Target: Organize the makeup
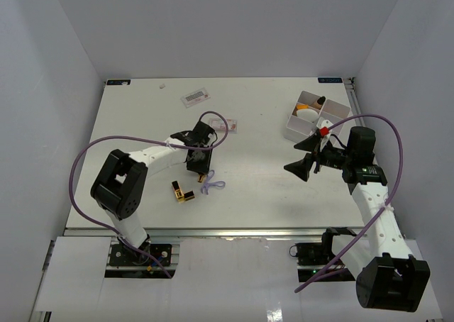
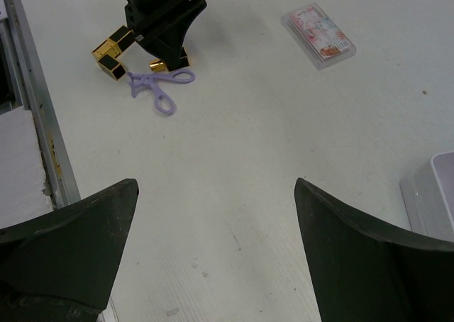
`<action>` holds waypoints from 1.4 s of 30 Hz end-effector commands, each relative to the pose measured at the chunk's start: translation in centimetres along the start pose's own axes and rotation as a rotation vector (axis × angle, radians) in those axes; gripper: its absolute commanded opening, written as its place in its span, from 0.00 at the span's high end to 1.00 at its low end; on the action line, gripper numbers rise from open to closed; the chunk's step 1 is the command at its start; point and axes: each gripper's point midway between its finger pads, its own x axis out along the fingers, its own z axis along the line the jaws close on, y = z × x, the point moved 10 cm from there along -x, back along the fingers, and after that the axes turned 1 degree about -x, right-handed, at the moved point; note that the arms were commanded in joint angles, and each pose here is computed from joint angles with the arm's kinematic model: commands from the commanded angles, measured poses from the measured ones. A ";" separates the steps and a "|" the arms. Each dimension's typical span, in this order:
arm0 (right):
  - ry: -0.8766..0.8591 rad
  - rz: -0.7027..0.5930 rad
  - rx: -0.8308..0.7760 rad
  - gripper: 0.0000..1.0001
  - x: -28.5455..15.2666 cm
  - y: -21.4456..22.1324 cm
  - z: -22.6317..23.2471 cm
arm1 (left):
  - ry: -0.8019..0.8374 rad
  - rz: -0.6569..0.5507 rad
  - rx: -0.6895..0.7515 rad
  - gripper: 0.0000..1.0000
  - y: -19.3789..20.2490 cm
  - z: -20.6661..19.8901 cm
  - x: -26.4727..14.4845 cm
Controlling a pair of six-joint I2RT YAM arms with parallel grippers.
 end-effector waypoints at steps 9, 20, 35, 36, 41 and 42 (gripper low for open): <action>-0.067 -0.042 -0.010 0.02 0.2 -0.2 0.2 | 0.066 -0.112 0.012 0.83 -2.4 -1.0 -2.4; -0.323 -0.100 0.106 0.02 2.2 -0.8 0.9 | 0.737 -0.304 0.057 0.88 -6.7 -6.3 -11.3; -0.425 -0.183 -0.202 0.06 2.7 -4.1 0.6 | 1.262 -0.305 0.371 0.89 -5.2 -9.7 -13.9; -0.406 -0.171 -0.321 0.08 2.7 -3.9 0.9 | 1.290 -0.290 0.395 0.89 -4.8 -9.6 -14.1; -0.387 -0.104 -0.885 0.06 3.2 -2.9 2.7 | 1.377 -0.145 0.436 0.88 -3.1 -9.2 -13.6; -0.389 -0.093 -0.944 0.06 3.1 -2.6 3.0 | 1.387 -0.116 0.433 0.88 -2.8 -9.2 -13.2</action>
